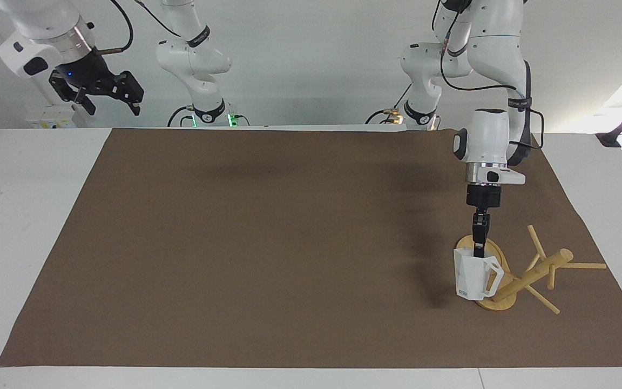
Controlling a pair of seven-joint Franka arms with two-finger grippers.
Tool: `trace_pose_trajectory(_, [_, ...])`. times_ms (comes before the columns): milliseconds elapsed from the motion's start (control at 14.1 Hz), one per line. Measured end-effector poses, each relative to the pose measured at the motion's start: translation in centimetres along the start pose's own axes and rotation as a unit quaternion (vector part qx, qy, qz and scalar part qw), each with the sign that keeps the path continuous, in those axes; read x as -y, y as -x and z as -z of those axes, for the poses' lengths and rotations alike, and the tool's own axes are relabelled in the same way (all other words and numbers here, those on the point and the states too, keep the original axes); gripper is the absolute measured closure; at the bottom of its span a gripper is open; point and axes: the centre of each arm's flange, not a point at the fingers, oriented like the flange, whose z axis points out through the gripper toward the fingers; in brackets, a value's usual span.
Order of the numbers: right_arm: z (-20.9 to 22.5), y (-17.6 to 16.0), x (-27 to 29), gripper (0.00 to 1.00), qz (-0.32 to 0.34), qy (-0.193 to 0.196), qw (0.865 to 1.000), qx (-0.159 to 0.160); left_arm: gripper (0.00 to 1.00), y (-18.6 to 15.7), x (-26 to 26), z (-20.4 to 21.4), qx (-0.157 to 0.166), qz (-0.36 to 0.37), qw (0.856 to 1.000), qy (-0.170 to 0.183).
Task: Hang cup on rack
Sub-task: 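Hook the cup handle onto the rack peg with the left gripper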
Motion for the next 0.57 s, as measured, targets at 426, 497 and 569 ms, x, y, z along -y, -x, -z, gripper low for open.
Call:
trace_pose_trajectory(426, [-1.2, 0.3, -0.3, 0.00, -0.004, -0.002, 1.000, 0.015, 0.95, -1.9, 1.6, -0.3, -0.012, 0.012, 1.000, -0.012])
trace_pose_trajectory(497, [-1.4, 0.3, -0.3, 0.00, -0.003, -0.002, 1.000, 0.017, 0.94, -1.9, 1.6, -0.3, -0.012, 0.012, 1.000, -0.012])
trace_pose_trajectory(569, [-1.6, 0.2, -0.2, 0.00, -0.002, -0.001, 1.000, 0.019, 0.88, -2.0, 1.5, -0.3, -0.012, 0.013, 1.000, -0.012])
